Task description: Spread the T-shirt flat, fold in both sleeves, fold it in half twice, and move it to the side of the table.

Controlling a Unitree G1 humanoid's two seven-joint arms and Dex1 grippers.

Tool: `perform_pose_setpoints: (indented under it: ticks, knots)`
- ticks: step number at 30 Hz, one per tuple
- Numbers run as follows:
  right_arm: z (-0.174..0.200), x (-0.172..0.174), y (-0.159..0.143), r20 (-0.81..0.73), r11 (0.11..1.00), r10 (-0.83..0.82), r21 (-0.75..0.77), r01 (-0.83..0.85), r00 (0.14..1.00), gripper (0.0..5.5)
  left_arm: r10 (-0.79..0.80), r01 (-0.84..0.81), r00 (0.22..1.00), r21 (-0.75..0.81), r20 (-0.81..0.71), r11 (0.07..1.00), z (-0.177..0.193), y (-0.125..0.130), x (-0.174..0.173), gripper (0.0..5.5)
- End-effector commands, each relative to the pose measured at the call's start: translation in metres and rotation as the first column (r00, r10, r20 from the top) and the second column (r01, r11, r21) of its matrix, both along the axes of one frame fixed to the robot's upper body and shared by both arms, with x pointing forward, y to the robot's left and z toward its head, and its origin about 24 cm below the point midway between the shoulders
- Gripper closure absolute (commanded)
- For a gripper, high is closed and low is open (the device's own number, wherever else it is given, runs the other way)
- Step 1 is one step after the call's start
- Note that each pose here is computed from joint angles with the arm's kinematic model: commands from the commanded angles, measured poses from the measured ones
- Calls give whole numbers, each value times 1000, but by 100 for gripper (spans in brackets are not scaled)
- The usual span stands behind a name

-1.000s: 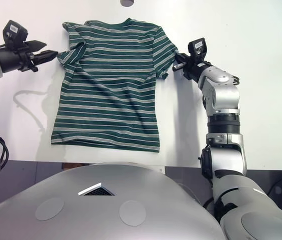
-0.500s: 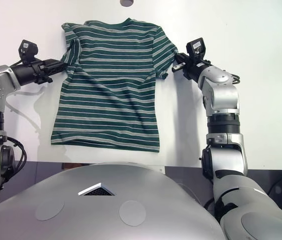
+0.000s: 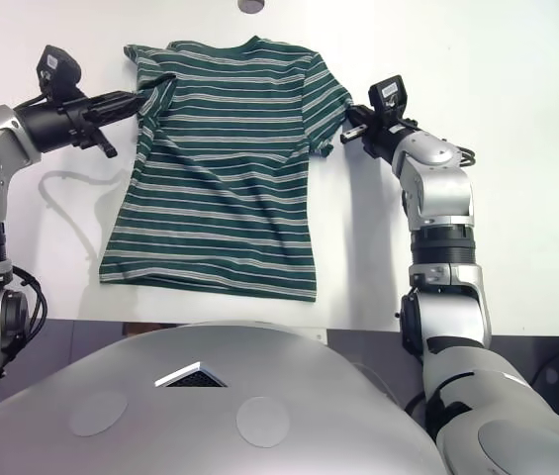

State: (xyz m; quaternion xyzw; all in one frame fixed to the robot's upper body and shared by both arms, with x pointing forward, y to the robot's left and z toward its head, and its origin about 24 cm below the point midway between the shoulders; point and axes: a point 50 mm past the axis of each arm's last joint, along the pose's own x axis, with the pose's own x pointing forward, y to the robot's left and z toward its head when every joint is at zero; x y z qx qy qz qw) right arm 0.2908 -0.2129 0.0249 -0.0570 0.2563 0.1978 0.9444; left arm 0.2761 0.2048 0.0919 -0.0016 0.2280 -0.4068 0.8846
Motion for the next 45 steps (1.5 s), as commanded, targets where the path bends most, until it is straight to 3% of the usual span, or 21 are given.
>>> perform_pose_setpoints:
  ticks: [1,4,6,8,11,16,21,29,33,36,37,40,42,45]
  knots:
    - [-15,-7,2,-73,1000,-5,-7,5,997,550,-119,119,991,3,-60,993,-16,-36,-6,548]
    - [-5,3,-1,-27,998,-59,36,60,998,550,-124,142,983,132,-134,981,-51,-42,-11,548]
    - [3,8,-3,7,992,-98,87,97,995,550,-143,171,977,173,-160,970,-64,-44,-16,499]
    - [13,14,-5,36,984,-121,140,114,992,550,-163,191,973,175,-165,966,-67,-45,-19,461]
    - [26,19,0,67,981,-94,175,81,993,550,-166,188,977,166,-135,968,-61,-43,-16,461]
    - [51,23,37,111,980,57,182,-77,992,550,-193,187,980,92,56,978,-13,-37,-3,461]
    - [46,24,78,73,971,146,180,-157,987,550,-156,145,978,86,139,986,12,-30,8,461]
    - [22,28,131,16,969,223,107,-224,975,550,-63,55,987,61,147,997,8,-24,21,461]
    - [35,28,140,94,954,255,135,-267,962,475,-32,24,988,58,151,998,2,-22,24,458]
    - [65,9,133,223,894,334,233,-383,916,401,-5,-6,974,48,225,999,3,-14,22,458]
    - [73,-3,125,270,874,377,213,-437,886,401,1,-15,965,50,263,999,5,-9,21,458]
    - [82,-32,91,311,833,527,-5,-553,791,401,-106,27,922,212,371,977,6,12,13,458]
    - [79,-48,66,287,787,614,-151,-598,735,399,-262,136,887,328,379,935,3,22,-2,442]
    - [69,-72,23,185,591,792,-473,-654,582,399,-564,334,767,559,307,759,-6,44,-35,397]
